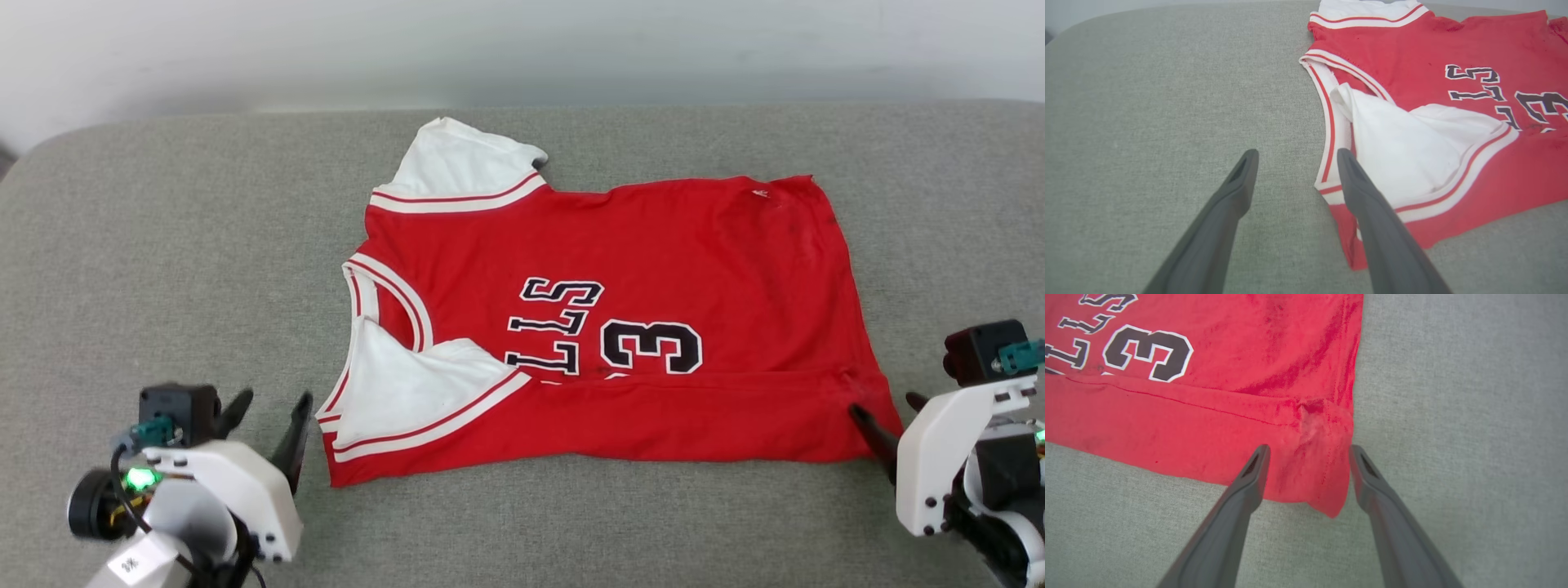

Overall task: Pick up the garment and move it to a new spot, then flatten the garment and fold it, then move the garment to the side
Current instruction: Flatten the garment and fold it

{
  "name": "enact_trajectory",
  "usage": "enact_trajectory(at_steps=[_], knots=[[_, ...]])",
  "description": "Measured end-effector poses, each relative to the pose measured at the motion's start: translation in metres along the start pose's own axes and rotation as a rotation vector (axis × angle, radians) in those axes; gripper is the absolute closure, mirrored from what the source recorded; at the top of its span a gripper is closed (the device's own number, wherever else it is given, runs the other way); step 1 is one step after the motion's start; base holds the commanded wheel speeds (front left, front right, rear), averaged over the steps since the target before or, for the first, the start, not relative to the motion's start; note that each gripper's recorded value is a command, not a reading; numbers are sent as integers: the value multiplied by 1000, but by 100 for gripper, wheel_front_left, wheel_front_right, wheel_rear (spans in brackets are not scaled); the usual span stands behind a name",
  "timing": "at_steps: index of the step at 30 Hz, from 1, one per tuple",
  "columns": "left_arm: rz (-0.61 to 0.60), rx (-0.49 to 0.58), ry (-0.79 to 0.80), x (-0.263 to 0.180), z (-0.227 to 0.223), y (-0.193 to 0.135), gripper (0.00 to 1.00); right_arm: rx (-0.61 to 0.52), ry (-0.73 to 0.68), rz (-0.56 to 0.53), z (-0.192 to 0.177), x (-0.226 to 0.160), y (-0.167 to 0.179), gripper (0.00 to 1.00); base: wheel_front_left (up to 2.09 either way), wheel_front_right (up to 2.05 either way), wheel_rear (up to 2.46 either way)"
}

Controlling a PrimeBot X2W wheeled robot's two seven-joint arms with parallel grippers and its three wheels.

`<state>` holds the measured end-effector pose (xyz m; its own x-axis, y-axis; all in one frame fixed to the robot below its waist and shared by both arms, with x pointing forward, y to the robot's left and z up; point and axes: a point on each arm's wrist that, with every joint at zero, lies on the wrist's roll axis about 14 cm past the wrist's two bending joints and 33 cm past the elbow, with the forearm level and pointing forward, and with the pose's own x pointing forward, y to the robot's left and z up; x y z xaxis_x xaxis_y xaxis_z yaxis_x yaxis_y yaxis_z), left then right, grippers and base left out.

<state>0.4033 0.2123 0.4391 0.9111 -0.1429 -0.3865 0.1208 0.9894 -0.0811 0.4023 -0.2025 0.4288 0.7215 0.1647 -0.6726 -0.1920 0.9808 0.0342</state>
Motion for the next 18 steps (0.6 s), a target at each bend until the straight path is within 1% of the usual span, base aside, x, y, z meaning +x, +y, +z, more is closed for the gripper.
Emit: enact_trajectory(at_steps=[2, 6, 8, 12, 15, 18], knots=[[11, -10, 45, -9, -8, -3, 0, 17, 12, -17, -4, -7, 1, 0, 0, 0, 0], [-23, -2, 153, -23, -26, -18, 0, 52, 50, -45, -16, -18, 2, 0, 0, 0, 0], [-29, -30, 171, -24, -26, -23, 0, 74, 51, -46, -17, -20, 6, 0, 0, 0, 0], [-35, -30, 265, -27, -42, -28, 0, 92, 65, -57, -24, -21, 6, 0, 0, 0, 0], [-50, -42, 285, -23, -44, -34, 0, 135, 51, -51, -23, -20, 9, 0, 0, 0, 0], [-43, -40, 327, -17, -53, -33, 0, 144, 46, -52, -21, -16, 9, 0, 0, 0, 0]])
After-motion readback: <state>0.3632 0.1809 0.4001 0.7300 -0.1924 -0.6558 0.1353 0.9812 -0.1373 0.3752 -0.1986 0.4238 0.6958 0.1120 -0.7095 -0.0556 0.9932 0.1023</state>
